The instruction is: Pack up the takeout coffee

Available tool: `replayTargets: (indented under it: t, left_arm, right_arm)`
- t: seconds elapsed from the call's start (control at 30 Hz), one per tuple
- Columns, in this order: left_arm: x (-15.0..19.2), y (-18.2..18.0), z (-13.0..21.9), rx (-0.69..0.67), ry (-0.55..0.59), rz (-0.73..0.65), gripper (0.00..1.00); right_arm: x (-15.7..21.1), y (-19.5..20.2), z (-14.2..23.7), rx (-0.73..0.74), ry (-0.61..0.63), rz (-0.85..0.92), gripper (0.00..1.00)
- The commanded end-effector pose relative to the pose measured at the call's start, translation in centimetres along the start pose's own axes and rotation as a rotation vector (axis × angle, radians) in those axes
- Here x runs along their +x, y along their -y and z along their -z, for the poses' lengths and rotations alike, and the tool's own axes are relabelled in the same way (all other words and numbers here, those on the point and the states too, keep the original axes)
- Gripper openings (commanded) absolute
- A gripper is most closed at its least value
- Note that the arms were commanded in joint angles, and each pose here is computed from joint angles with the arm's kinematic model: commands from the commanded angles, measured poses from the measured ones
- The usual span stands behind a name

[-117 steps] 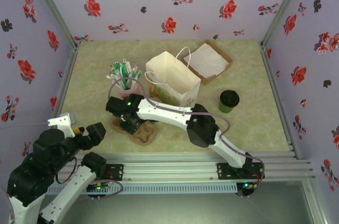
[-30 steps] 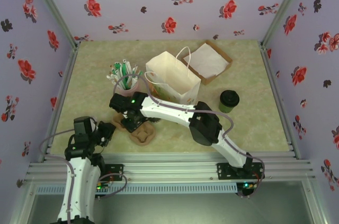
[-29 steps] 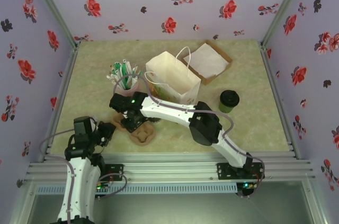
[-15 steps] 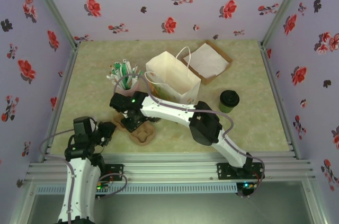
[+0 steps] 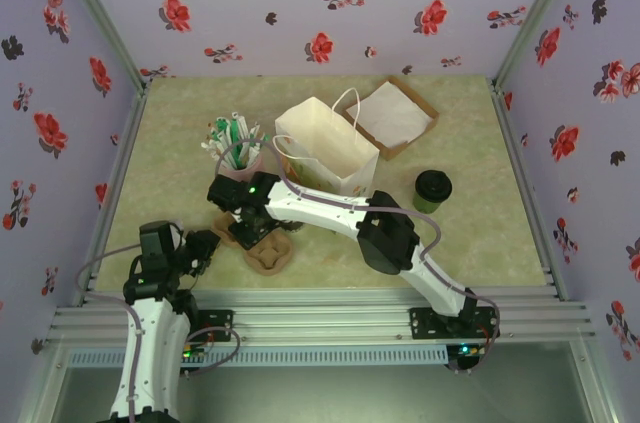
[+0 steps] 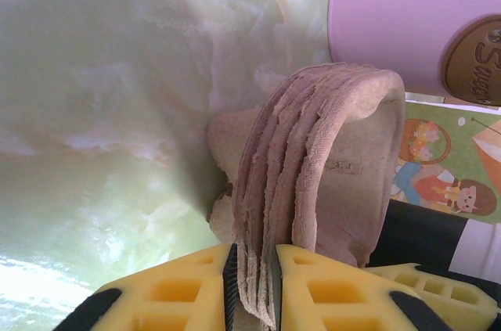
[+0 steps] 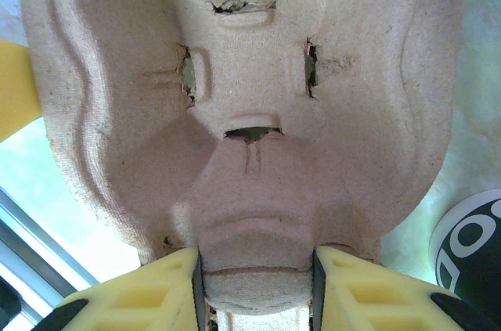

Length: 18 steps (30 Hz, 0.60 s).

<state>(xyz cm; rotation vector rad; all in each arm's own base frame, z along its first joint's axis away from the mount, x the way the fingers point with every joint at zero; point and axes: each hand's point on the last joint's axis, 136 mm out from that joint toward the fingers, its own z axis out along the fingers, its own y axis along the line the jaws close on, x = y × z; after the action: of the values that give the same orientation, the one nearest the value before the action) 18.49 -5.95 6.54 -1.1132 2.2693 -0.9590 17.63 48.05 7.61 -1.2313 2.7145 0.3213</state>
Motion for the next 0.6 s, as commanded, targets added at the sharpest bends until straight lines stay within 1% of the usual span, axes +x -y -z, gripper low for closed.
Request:
replayTargets:
  t: [0.0, 0.57]
  left_arm:
    - [0.1, -0.2, -0.1, 0.003, -0.007, -0.011, 0.21]
    - [0.0, -0.3, 0.1, -0.002, 0.003, -0.017, 0.21]
  right_arm:
    - [-0.4, -0.8, 2.1, -0.058, 0.025, -0.031, 0.36]
    - [-0.9, -1.2, 3.2, -0.106, 0.042, -0.067, 0.36]
